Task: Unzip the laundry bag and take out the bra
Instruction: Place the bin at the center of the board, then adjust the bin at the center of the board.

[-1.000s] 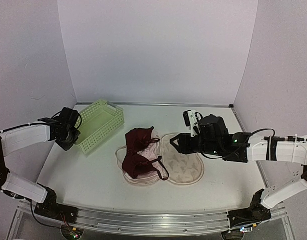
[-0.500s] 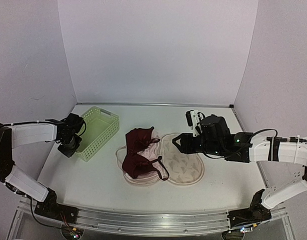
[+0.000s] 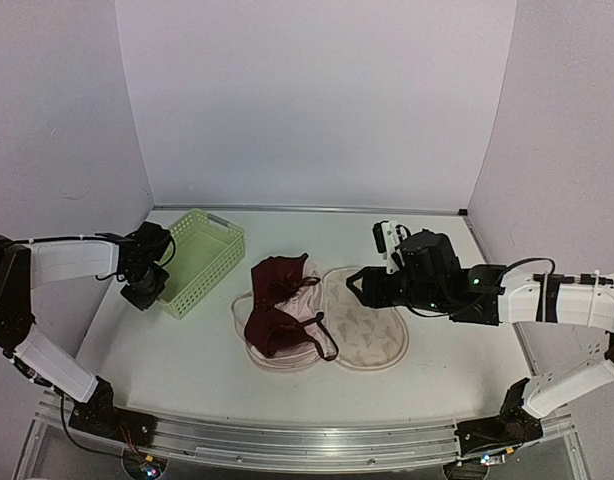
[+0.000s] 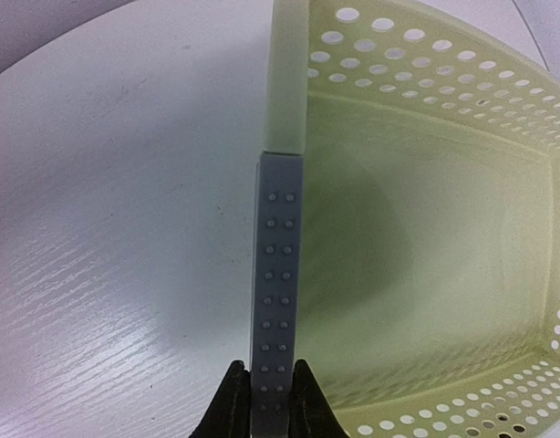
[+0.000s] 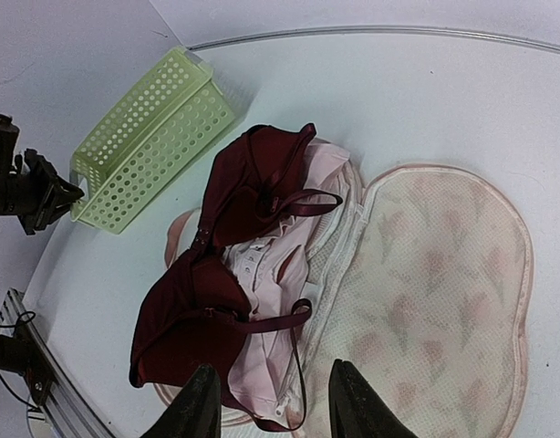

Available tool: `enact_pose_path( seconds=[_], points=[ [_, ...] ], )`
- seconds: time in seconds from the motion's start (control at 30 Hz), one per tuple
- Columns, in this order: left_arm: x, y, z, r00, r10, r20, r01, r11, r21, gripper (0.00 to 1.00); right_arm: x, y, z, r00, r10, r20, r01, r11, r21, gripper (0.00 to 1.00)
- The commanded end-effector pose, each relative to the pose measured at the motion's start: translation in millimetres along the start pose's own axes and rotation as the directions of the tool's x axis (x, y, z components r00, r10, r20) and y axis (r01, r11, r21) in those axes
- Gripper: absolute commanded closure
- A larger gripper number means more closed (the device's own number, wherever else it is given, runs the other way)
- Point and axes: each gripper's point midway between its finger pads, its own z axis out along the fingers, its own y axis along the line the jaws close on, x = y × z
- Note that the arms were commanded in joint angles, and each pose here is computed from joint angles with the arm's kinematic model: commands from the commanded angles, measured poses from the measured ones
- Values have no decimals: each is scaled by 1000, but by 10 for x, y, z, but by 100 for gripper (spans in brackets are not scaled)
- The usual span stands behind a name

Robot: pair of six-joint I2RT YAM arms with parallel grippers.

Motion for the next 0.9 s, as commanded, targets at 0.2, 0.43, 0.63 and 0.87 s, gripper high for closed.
enact_pose_path(
  seconds=[0.2, 0.43, 0.63, 0.87],
  points=[
    [-15, -287, -377, 998, 24, -56, -15, 989, 146, 71, -192, 24, -116, 997, 6, 74, -6, 1000, -4, 58],
    [-162, -459, -615, 998, 66, -16, -61, 973, 221, 54, -201, 1, -175, 996, 8, 87, -8, 1000, -1, 58],
    [-326, -710, -935, 972, 224, 69, -234, 919, 318, 40, -210, -29, -182, 995, 5, 95, -7, 1000, 13, 57],
    [-72, -1354, -1296, 789, 585, 187, -576, 599, 557, 24, -219, -8, -110, 996, -14, 85, 12, 1000, 20, 56]
  ],
)
